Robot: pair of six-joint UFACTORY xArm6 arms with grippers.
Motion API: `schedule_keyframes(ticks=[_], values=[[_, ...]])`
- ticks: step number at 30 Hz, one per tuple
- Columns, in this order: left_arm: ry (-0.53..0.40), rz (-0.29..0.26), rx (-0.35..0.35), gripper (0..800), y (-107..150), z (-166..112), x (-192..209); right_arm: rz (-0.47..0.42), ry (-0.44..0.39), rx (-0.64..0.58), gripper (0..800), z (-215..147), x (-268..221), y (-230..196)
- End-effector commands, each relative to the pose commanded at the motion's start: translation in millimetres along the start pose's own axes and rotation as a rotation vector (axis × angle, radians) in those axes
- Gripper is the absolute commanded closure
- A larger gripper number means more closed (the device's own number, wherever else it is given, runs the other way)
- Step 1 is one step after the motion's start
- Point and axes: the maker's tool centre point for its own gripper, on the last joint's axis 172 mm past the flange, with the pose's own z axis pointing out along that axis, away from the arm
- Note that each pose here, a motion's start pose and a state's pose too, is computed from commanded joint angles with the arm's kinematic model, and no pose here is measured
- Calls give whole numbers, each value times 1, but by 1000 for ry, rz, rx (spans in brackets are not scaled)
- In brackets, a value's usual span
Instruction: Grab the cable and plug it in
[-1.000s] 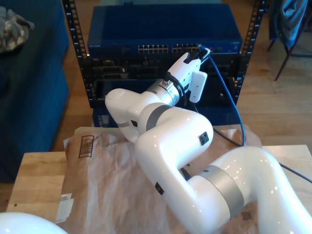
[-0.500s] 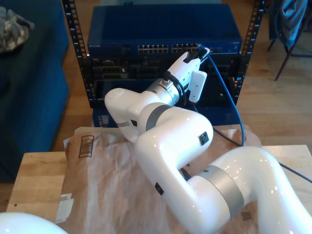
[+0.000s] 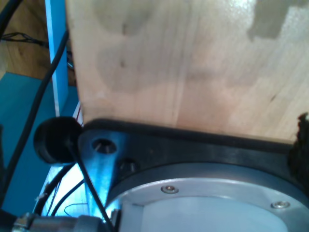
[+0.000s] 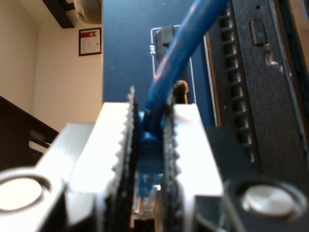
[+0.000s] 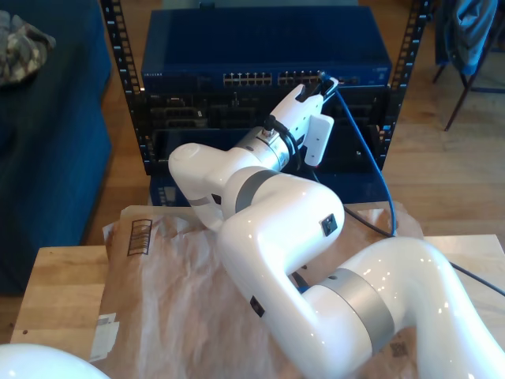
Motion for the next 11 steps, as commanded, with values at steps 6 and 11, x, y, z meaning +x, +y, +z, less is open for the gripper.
schedule_keyframes(ticks=[6, 11], values=[[0, -2, 0, 0, 0, 0, 0, 0, -12, -6, 800, -2, -4, 2], [0, -2, 0, 0, 0, 0, 0, 9, -15, -4, 800, -3, -6, -1]])
